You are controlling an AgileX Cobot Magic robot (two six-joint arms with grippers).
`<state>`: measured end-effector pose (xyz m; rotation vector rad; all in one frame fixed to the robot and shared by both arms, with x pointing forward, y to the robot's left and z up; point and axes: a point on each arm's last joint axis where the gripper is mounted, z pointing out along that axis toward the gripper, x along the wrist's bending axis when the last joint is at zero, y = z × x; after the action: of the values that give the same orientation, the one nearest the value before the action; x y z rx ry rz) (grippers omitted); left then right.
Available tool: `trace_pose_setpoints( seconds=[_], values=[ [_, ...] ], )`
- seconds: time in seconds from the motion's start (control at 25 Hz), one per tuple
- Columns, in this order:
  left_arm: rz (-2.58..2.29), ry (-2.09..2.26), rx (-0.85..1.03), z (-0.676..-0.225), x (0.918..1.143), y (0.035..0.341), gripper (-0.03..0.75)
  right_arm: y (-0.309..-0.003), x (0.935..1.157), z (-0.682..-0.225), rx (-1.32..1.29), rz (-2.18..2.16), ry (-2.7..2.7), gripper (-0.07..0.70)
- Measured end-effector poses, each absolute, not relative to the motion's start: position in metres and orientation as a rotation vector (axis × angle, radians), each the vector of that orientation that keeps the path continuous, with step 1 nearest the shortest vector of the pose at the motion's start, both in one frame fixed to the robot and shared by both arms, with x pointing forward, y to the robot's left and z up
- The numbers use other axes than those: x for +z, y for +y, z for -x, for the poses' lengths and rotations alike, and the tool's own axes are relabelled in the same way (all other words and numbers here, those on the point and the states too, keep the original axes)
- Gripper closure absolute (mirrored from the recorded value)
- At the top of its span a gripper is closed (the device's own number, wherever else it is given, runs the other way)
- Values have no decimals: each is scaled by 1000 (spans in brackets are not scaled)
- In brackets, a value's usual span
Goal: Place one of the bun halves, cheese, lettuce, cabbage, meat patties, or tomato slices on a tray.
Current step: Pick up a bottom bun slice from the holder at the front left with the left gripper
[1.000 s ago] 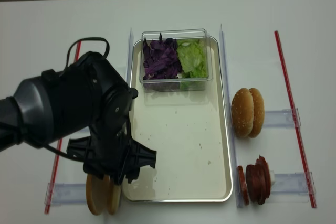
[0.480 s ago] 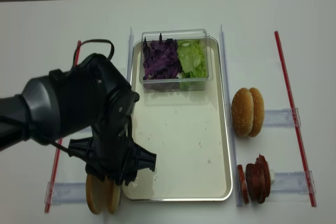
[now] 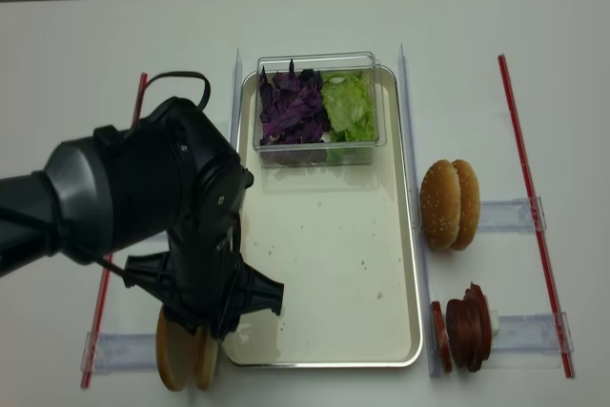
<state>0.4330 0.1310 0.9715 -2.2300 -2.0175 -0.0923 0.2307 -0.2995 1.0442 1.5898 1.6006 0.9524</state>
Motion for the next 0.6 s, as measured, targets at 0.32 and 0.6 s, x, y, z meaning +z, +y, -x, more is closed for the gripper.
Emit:
trace_pose_setpoints(
  seconds=[0.32, 0.6],
  values=[
    [2224, -2016, -87, -432, 972, 131, 570, -299, 1044, -231, 952, -1590, 1601, -61],
    [2212, -2007, -85, -431, 972, 132, 627, -299, 1044, -231, 952, -1590, 1601, -62]
  ],
)
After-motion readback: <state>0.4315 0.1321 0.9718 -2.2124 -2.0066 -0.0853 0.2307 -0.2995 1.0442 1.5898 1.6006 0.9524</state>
